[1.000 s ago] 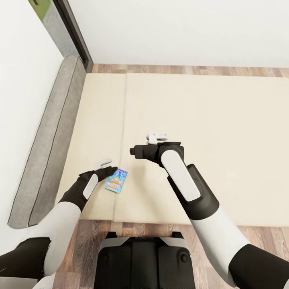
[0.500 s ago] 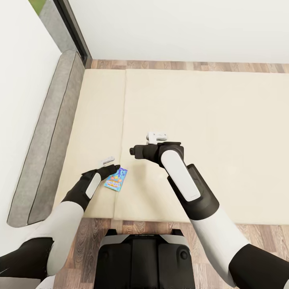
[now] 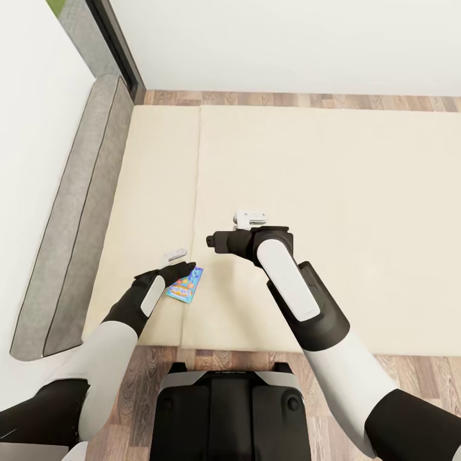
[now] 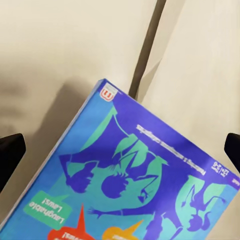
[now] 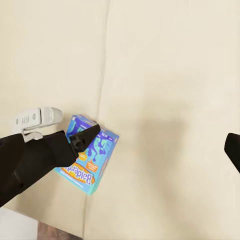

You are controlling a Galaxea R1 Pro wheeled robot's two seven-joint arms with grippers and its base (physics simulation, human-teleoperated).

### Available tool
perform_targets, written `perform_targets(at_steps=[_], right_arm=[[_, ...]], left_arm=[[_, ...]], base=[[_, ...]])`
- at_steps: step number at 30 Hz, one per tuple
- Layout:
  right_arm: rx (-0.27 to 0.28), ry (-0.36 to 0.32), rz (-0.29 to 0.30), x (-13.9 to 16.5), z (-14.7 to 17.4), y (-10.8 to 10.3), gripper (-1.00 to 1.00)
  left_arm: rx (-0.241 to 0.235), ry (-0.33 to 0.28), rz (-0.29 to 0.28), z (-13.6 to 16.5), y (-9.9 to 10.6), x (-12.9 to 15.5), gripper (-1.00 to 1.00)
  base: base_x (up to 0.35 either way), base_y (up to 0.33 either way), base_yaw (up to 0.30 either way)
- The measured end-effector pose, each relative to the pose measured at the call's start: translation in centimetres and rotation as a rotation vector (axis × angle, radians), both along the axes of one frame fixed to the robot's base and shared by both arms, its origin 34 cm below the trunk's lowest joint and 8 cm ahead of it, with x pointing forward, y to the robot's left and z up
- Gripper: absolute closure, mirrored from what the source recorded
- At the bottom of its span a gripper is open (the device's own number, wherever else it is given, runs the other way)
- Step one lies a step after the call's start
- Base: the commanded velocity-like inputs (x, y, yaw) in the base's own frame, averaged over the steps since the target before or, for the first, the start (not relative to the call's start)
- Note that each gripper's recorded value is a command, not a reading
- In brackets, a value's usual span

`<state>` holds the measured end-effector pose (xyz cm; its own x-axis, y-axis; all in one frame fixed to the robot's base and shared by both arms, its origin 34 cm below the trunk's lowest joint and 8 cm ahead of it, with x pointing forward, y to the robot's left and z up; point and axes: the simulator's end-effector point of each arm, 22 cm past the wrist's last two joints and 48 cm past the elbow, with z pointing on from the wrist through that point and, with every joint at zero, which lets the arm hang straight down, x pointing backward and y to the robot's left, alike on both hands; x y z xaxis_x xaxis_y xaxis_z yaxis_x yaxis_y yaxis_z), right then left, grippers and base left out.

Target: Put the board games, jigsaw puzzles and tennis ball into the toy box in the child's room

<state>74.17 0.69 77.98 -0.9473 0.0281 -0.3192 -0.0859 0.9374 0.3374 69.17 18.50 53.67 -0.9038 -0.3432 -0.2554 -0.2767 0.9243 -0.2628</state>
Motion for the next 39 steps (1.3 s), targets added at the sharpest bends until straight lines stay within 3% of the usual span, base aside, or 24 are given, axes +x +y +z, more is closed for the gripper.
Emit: perform_targets(at_steps=[39], right_arm=[[0.005,0.021,0.0,-0.5,-1.2,0.1,-1.0]], left_arm=[[0.009,-0.013,0.01,-0.7,0.5,0.1,-1.0]], base=[[0.0,0.0,0.0]])
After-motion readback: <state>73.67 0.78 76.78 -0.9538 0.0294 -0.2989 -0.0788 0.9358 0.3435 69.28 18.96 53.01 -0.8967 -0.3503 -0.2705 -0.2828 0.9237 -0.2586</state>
